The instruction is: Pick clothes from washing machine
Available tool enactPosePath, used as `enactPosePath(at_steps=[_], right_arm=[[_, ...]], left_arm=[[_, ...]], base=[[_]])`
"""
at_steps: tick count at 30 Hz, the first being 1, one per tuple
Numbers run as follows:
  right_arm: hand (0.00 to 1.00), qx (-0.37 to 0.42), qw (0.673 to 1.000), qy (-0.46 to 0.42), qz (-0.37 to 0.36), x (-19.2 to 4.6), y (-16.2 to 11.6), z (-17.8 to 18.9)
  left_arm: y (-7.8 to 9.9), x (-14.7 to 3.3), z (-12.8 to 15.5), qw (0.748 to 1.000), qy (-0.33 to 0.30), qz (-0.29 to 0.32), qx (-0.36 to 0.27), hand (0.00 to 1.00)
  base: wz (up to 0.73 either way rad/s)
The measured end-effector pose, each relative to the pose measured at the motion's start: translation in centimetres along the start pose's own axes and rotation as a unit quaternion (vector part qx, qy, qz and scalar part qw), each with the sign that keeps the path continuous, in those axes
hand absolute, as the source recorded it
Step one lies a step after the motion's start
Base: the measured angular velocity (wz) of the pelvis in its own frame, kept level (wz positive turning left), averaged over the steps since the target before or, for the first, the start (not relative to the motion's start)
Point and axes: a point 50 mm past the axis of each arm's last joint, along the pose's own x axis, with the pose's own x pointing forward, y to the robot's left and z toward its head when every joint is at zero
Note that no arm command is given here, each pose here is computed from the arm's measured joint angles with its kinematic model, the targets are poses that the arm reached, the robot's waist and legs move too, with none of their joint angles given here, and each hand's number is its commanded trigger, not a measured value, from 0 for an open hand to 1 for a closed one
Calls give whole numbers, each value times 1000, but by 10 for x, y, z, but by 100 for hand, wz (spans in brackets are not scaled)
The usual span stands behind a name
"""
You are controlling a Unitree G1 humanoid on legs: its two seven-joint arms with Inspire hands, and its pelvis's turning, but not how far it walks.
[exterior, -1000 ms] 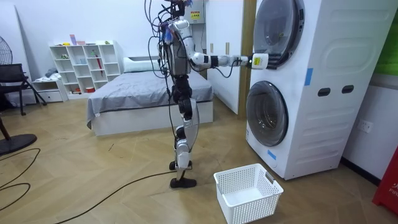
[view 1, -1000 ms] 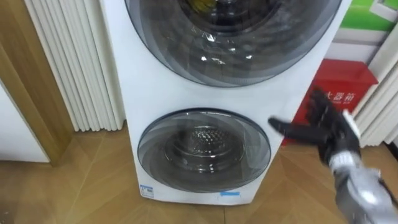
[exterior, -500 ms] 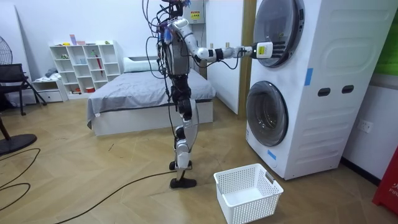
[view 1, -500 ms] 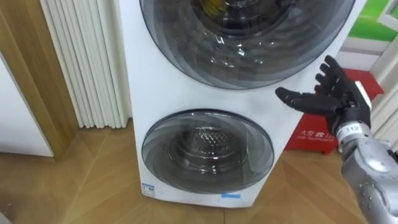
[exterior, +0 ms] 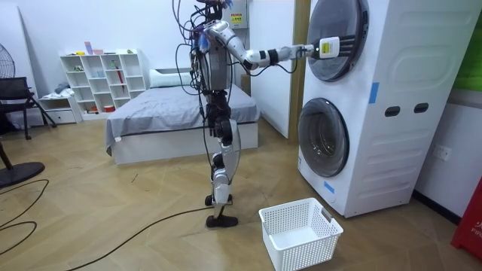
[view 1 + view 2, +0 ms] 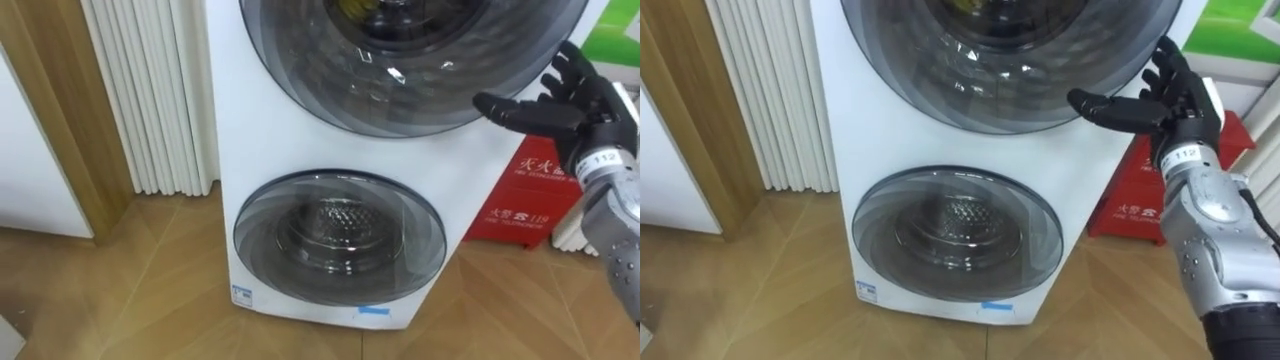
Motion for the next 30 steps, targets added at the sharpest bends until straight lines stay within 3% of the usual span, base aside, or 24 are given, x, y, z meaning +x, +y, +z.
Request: enactPosePath(at_steps=[14, 30], right_arm=[[0, 28, 1000, 0, -1, 2, -4, 5], [0, -15, 999, 27, 17, 17, -8, 8]], left_arm=[[12, 1, 6, 1000, -18, 16, 4, 0], [13, -1, -6, 1000, -6, 13, 7, 0]], base=[[0], [-1]])
